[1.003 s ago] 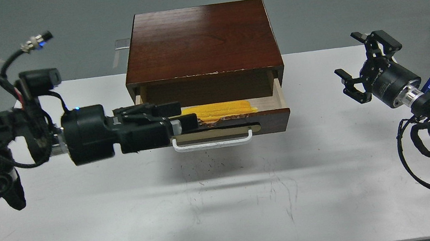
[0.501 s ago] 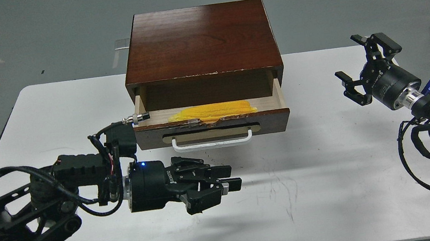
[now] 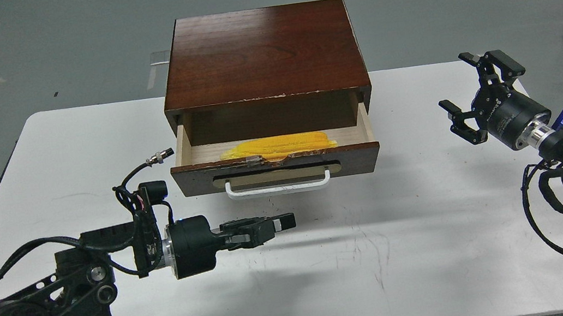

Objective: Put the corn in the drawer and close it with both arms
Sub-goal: 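Push the drawer front with the left gripper toward the box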

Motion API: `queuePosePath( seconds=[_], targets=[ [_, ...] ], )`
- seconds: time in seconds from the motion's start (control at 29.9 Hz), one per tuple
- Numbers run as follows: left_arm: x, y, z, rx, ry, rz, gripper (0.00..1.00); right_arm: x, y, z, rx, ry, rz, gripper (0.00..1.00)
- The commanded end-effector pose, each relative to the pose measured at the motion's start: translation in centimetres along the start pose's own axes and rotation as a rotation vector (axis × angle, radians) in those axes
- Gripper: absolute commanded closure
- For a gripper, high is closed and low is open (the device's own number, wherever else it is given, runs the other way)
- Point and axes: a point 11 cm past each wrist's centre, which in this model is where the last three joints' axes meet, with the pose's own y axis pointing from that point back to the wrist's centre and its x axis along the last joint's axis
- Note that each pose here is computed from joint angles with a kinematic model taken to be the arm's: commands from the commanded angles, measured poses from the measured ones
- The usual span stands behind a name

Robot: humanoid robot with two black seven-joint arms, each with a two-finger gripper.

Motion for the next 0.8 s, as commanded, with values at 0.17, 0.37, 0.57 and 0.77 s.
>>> queuePosePath(
  seconds=[0.17, 0.37, 0.57, 0.77],
  targets=[
    [0.6, 0.5, -1.4, 0.023, 0.072, 0.043, 1.00, 0.0, 0.1, 0.1, -0.004, 0.004, -0.001, 0.00],
    [0.8, 0.6, -1.9, 0.035, 0.080, 0.050, 1.00, -0.1, 0.1, 0.2, -0.011, 0.018, -0.008, 0.00],
    [1.1, 0.7, -2.0, 0.038, 0.078, 0.061, 1.00, 0.0, 0.3, 0.6, -0.018, 0.013, -0.006, 0.00],
    [1.7, 0.9, -2.0, 0.039, 0.075, 0.068, 1.00, 0.0, 0.3, 0.7, -0.018, 0.012, -0.005, 0.00]
  ],
)
